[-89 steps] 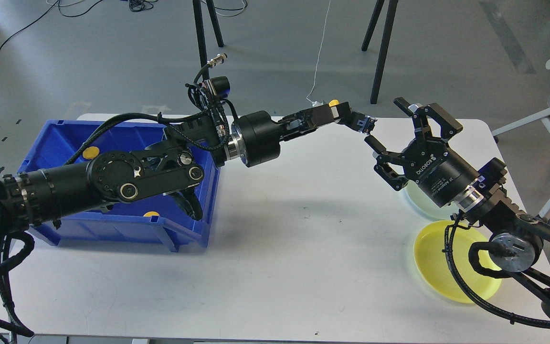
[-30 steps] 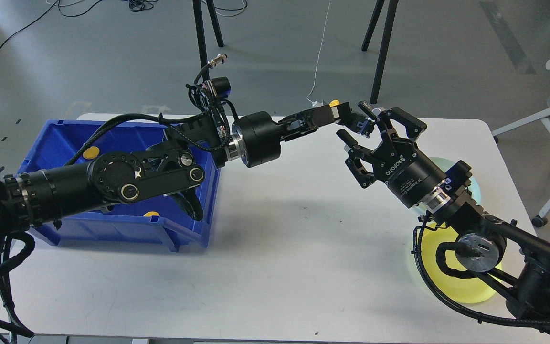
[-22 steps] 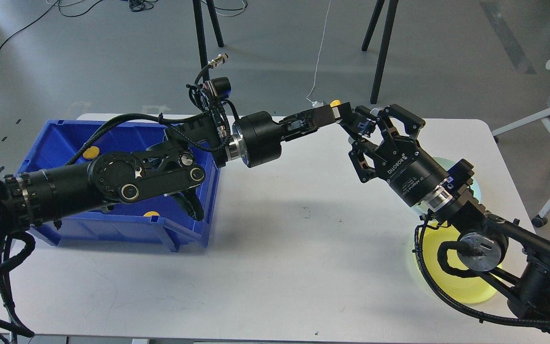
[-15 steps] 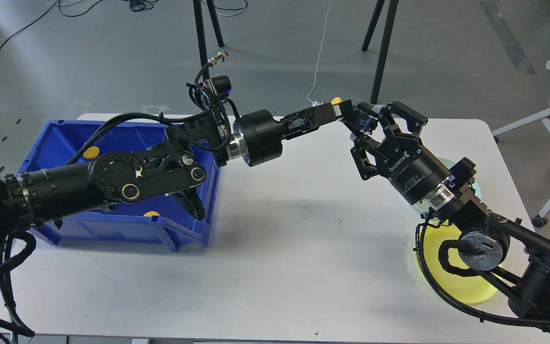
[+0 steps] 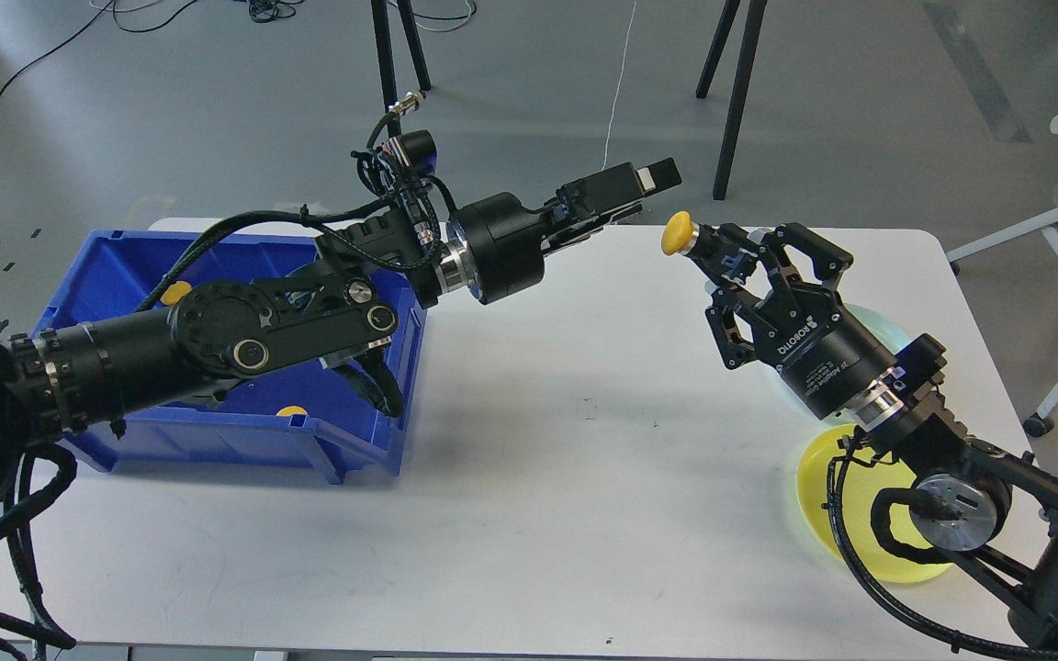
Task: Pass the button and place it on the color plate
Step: 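Close the right gripper on the button and release the left gripper, then lower the button onto the yellow plate with the right gripper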
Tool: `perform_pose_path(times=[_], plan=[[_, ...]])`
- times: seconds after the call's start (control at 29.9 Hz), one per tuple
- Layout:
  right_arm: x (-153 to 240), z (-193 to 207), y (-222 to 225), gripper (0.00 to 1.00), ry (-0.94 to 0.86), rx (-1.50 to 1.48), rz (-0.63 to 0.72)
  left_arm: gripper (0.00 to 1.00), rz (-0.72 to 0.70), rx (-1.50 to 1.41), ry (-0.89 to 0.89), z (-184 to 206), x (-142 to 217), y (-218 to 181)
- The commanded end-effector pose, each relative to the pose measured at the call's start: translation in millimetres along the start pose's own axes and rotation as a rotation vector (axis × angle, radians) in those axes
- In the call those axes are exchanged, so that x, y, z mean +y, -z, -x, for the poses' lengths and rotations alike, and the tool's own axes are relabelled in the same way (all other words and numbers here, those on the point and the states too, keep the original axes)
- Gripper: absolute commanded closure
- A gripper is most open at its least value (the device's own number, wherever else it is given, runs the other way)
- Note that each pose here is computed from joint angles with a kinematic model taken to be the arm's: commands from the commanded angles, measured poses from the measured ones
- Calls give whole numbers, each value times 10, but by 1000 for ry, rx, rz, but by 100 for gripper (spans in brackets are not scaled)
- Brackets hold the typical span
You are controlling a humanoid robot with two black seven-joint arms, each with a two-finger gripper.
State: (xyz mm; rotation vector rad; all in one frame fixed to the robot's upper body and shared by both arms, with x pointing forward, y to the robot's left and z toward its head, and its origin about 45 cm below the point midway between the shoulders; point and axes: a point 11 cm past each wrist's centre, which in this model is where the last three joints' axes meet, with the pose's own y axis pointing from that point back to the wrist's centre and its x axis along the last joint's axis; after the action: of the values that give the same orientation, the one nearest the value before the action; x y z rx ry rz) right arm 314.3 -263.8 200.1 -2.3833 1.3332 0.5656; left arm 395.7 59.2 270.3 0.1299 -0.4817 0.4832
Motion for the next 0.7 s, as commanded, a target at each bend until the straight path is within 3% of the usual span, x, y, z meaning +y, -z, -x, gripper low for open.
perform_pose_path(times=[0.0, 0.13, 0.3, 0.4, 0.57, 0.67], plan=[[585, -315, 103, 100, -175, 40, 10, 8, -5, 22, -24, -28, 61, 49], [1335, -556, -34, 100, -401, 75, 104, 8, 48, 78, -149, -319, 227, -38], [1917, -679, -283, 100, -611, 101, 205, 8, -5, 27, -249, -731, 813, 36], [2019, -716, -340, 94, -667, 124, 233, 7, -141, -124, -237, -924, 1327, 239], [2028, -757, -371, 67, -715, 145, 236, 7, -460, -498, -44, -1116, 2293, 612], [1990, -735, -410, 63, -715, 126, 223, 7, -636, -578, 53, -1189, 2690, 939]])
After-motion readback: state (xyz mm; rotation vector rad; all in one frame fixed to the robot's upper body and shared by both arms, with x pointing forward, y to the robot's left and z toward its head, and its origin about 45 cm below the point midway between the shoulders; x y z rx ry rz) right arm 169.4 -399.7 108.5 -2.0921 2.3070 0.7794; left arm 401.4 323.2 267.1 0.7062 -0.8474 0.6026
